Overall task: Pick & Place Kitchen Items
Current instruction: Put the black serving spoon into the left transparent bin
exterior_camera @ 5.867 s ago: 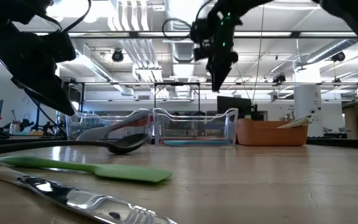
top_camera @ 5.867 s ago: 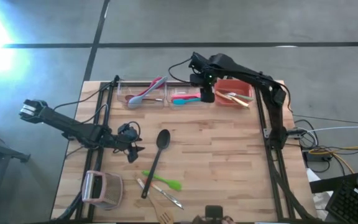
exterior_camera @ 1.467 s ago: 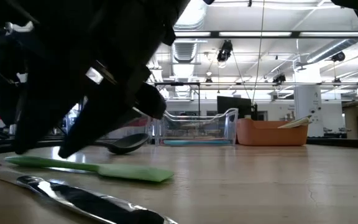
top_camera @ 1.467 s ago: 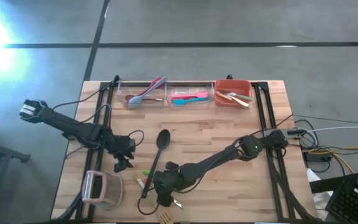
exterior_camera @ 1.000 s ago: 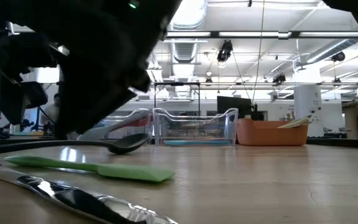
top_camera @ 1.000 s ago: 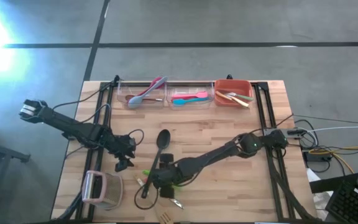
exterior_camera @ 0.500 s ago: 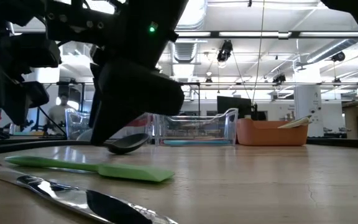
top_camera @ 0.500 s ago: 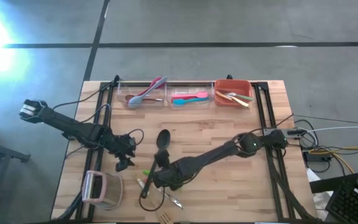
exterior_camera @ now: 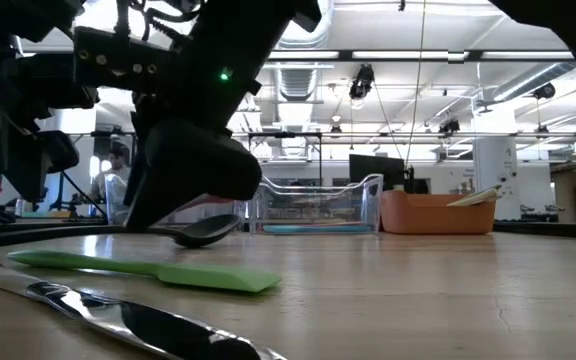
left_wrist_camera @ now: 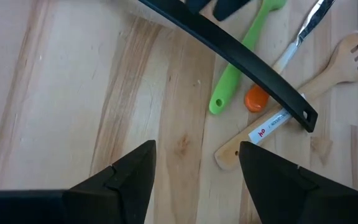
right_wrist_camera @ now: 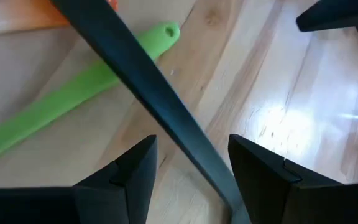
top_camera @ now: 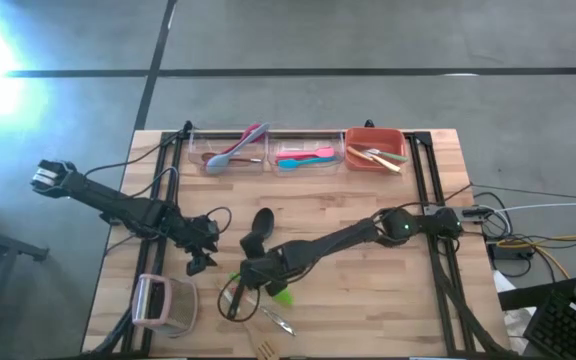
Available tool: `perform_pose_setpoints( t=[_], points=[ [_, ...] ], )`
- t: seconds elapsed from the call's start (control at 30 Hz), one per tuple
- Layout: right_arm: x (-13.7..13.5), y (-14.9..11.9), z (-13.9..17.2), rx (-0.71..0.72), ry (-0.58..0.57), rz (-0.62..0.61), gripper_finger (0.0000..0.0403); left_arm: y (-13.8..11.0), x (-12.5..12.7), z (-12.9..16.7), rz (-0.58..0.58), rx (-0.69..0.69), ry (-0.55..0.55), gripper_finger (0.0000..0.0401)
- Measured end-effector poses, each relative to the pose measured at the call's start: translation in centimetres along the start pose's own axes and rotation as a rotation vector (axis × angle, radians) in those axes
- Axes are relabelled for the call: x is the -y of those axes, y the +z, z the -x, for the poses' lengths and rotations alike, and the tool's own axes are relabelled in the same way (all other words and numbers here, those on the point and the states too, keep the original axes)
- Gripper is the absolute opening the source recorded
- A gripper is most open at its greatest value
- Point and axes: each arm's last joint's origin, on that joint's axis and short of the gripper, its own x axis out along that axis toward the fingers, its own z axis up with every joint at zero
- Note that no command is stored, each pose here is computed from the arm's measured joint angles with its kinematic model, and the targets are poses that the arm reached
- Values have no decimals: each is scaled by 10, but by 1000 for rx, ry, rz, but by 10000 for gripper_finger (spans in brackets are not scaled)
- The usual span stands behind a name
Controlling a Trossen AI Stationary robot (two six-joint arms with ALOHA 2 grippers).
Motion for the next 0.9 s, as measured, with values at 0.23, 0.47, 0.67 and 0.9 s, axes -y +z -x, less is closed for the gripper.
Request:
perform_pose_setpoints(
  t=[0.23, 0.47, 0.67, 0.9],
  points=[
    [2, -6, -11, 40, 31, -8, 195, 0, 0, 0, 0, -1, -2, 234],
    [8, -13, -21, 57, 7, -24, 194, 0, 0, 0, 0, -2, -2, 234],
    [21, -18, -28, 86, -20, -64, 182, 0, 0, 0, 0, -1, -3, 234],
    [31, -32, -40, 106, 37, -160, 151, 0, 0, 0, 0, -1, -3, 234]
  ],
)
